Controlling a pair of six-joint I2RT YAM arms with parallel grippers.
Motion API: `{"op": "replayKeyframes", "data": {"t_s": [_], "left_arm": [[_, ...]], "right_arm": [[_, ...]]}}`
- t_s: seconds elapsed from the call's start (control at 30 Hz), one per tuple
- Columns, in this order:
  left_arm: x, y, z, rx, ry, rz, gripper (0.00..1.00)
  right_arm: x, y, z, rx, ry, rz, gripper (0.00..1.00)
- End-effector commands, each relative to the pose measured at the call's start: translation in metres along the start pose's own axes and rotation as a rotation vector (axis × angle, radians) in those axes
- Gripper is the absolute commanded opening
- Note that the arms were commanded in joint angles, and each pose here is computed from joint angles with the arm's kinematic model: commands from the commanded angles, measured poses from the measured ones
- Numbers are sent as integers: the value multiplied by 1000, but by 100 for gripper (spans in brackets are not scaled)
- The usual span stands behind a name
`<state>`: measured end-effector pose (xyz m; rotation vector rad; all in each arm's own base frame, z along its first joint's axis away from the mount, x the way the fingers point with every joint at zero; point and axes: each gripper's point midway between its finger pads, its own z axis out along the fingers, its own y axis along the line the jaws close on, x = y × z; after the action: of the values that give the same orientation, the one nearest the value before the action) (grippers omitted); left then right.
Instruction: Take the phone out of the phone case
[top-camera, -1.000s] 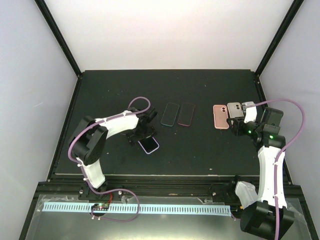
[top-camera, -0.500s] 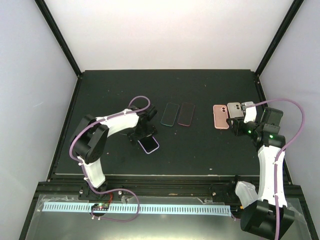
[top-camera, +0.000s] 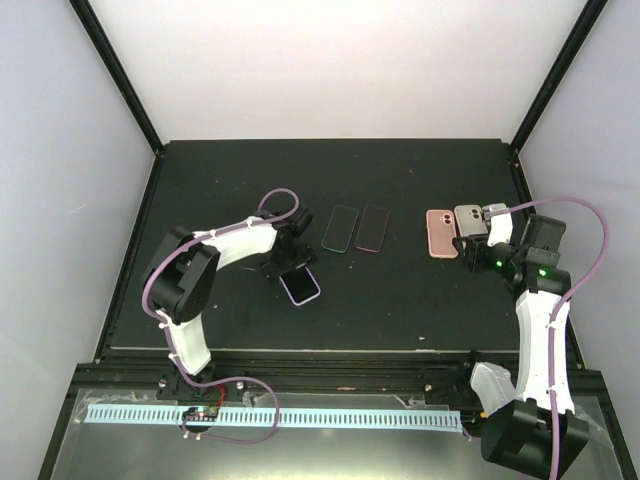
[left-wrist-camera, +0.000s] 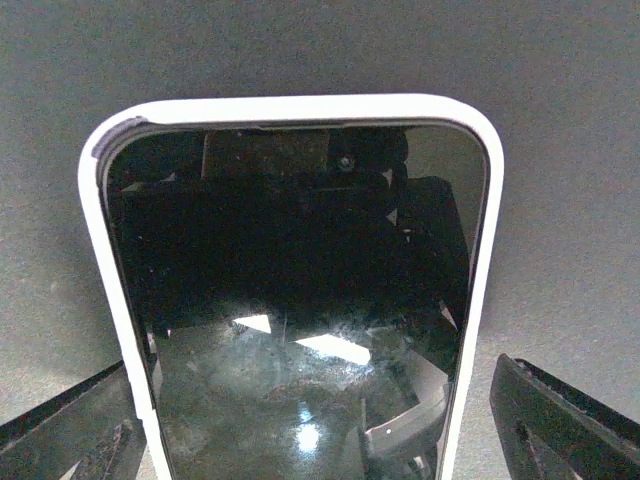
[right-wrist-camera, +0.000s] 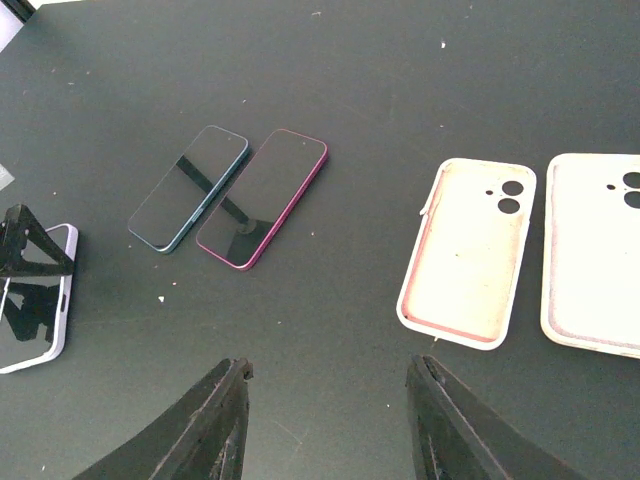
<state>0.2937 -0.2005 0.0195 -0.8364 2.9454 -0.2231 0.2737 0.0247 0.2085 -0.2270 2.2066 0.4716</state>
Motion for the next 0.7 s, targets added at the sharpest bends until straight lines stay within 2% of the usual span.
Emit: {"op": "replayKeyframes", "data": {"t_s": [0.0, 0.33, 0.53, 0.67], "left_arm": [[-8, -24, -4, 100, -7, -32, 94], [-7, -6, 12, -99, 67, -50, 95], [-6, -6, 17, -122, 90, -51, 85], [0, -8, 27, -125, 136, -41, 82]], "right_arm": [[-7, 3, -3, -18, -13, -14, 45], [-6, 4, -1, -30, -2, -10, 45], [-6, 4, -1, -32, -1, -10, 45], [-5, 4, -1, -34, 1, -8, 45]]}}
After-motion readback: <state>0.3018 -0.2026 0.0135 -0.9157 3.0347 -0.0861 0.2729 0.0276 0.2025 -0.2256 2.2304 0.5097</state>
